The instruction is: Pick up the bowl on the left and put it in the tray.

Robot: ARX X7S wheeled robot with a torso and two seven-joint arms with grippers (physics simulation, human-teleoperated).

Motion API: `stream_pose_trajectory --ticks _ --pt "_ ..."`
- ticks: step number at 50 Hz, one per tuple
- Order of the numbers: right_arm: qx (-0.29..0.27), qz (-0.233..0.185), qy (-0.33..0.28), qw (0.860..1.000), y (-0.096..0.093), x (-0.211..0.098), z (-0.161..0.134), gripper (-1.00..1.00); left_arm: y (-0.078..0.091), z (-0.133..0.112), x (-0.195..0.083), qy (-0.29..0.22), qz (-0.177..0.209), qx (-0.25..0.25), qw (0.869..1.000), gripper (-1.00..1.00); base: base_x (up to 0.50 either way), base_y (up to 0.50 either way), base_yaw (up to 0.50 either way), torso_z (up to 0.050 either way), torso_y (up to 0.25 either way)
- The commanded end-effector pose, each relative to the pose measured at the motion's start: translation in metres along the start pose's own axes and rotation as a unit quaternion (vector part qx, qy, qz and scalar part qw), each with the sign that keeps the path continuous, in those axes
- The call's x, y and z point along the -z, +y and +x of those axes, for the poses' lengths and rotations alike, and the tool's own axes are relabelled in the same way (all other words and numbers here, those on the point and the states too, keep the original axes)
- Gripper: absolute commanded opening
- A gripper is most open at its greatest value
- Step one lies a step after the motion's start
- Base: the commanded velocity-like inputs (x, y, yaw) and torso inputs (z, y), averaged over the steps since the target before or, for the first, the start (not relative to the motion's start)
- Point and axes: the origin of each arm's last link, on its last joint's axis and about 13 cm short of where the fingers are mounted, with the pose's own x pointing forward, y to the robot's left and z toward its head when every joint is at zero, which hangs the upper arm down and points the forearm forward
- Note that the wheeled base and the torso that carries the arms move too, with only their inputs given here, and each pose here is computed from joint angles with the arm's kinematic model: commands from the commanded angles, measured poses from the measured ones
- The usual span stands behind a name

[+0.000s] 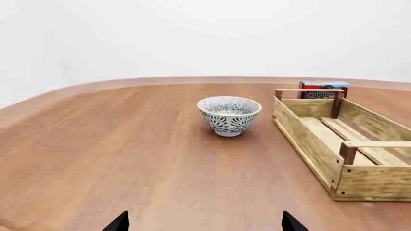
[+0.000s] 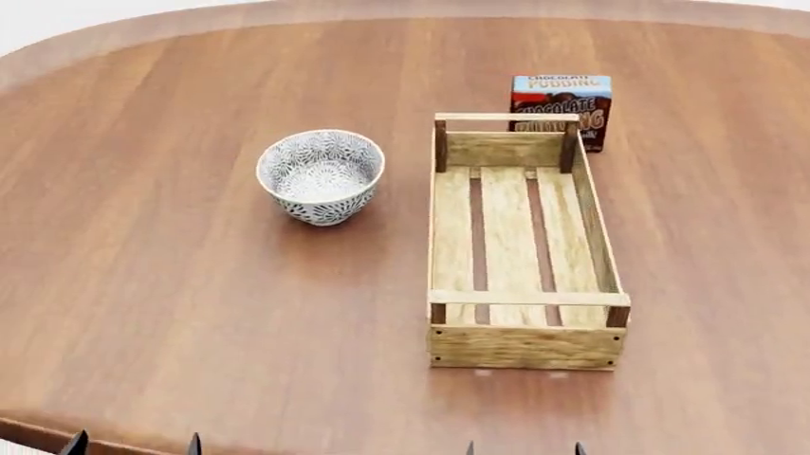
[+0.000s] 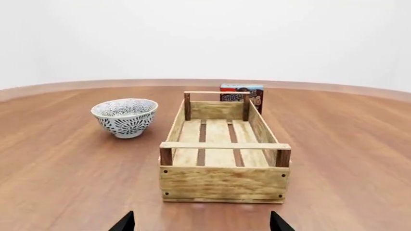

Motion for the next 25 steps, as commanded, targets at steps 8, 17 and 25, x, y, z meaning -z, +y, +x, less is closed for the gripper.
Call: stream_pose_trajectory --ticks 8,17,25 --pt "0.001 0.002 0.0 1.0 -0.0006 -0.0008 0.0009 1.0 0.0001 0.0009 -0.0013 0.0 -0.001 -0.001 1.0 1.0 0.01 0.5 0.0 0.0 0.0" --pt "0.003 0.005 0.001 1.0 -0.0008 -0.0016 0.0018 1.0 0.0003 0.0016 -0.0024 0.0 -0.002 -0.002 1.0 1.0 0.01 0.5 0.0 0.0 0.0" --pt "0.0 0.007 -0.004 1.0 0.0001 -0.0022 0.0012 1.0 0.0004 0.0016 -0.002 0.002 -0.003 -0.001 1.0 1.0 0.01 0.25 0.0 0.0 0.0"
